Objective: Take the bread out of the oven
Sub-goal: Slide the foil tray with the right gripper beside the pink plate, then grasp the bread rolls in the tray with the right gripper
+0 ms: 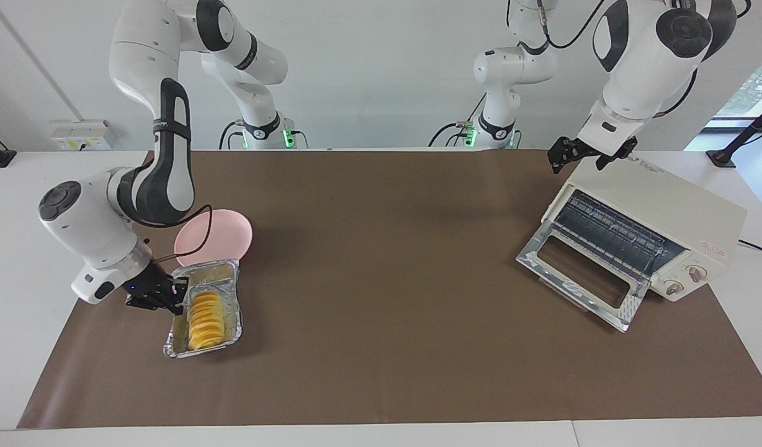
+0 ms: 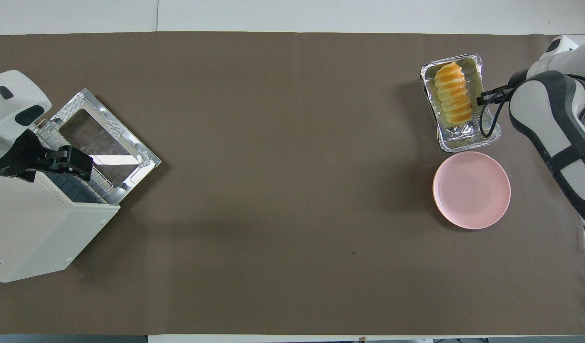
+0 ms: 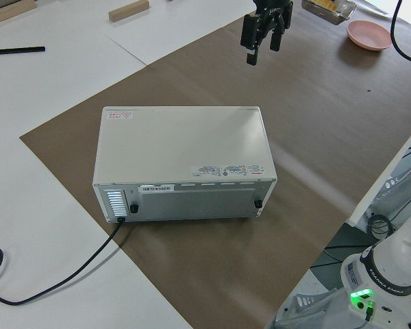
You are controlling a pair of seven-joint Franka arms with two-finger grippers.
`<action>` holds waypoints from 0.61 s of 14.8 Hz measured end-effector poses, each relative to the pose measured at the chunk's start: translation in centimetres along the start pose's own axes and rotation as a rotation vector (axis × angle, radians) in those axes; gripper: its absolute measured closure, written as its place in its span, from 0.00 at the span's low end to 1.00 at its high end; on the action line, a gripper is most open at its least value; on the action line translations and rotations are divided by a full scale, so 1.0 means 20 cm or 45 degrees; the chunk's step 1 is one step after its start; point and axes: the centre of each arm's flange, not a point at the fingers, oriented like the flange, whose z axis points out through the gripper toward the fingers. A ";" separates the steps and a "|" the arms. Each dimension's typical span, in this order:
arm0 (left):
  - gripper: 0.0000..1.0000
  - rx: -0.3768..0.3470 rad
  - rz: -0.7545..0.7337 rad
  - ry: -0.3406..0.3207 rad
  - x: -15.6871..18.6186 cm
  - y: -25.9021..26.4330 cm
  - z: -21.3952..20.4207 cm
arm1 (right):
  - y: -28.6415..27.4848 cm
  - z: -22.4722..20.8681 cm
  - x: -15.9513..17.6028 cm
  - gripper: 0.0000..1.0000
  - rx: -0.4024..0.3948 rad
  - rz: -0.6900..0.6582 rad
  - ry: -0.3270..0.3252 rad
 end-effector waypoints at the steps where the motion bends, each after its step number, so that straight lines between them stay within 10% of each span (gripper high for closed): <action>1: 0.00 0.000 0.000 0.000 0.00 0.00 0.00 | 0.01 0.01 -0.01 0.98 -0.001 -0.007 0.000; 9: 0.00 0.000 0.000 0.000 0.00 0.00 0.00 | 0.04 0.09 -0.05 0.90 -0.035 -0.008 0.049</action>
